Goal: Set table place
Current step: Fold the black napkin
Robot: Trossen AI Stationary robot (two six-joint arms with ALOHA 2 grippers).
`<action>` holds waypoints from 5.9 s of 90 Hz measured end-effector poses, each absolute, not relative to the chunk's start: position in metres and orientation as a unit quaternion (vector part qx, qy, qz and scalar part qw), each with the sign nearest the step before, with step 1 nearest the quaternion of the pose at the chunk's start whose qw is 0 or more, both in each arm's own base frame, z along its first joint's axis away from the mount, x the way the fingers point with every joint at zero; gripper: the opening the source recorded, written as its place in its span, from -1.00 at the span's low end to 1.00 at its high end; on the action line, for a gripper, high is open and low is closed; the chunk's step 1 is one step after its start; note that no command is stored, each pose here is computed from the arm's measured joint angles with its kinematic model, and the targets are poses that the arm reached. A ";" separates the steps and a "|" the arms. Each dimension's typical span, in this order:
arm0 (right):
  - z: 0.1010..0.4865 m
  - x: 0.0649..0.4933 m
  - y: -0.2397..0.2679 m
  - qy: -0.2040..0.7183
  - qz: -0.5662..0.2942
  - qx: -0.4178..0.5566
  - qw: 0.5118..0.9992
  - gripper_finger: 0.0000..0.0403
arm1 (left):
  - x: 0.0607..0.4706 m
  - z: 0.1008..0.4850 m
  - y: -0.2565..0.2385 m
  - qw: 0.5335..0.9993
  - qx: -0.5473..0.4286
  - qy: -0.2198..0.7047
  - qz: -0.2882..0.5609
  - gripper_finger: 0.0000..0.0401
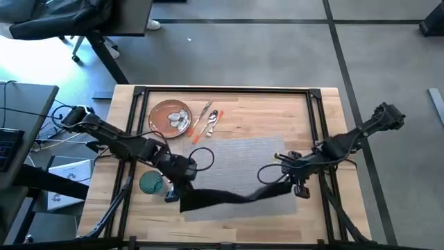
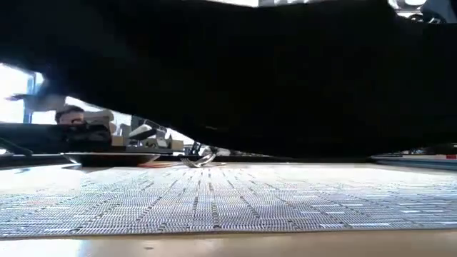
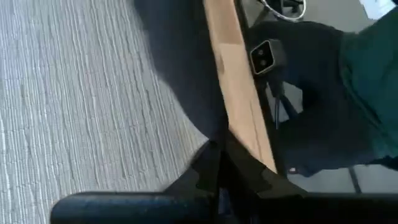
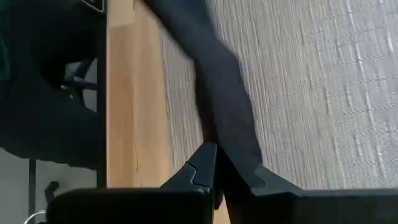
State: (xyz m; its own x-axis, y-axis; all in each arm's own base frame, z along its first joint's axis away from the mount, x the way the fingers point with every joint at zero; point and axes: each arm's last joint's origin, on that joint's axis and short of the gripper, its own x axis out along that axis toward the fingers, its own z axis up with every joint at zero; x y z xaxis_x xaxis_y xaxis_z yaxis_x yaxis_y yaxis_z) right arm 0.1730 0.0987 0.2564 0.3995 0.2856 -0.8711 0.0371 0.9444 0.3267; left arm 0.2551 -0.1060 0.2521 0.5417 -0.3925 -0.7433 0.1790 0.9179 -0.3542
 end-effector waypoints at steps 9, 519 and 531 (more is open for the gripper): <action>0.229 0.168 0.091 0.567 0.035 0.143 0.811 -1.00 | 0.252 0.232 -0.096 0.872 -0.088 0.469 -0.111 -1.00; 0.174 0.308 0.085 0.259 -0.240 0.375 0.857 -1.00 | 0.266 0.180 -0.079 0.939 -0.026 0.343 0.004 -0.41; 0.172 0.312 0.085 0.245 -0.242 0.377 0.860 -1.00 | 0.261 0.187 -0.078 0.938 -0.019 0.346 0.001 -0.41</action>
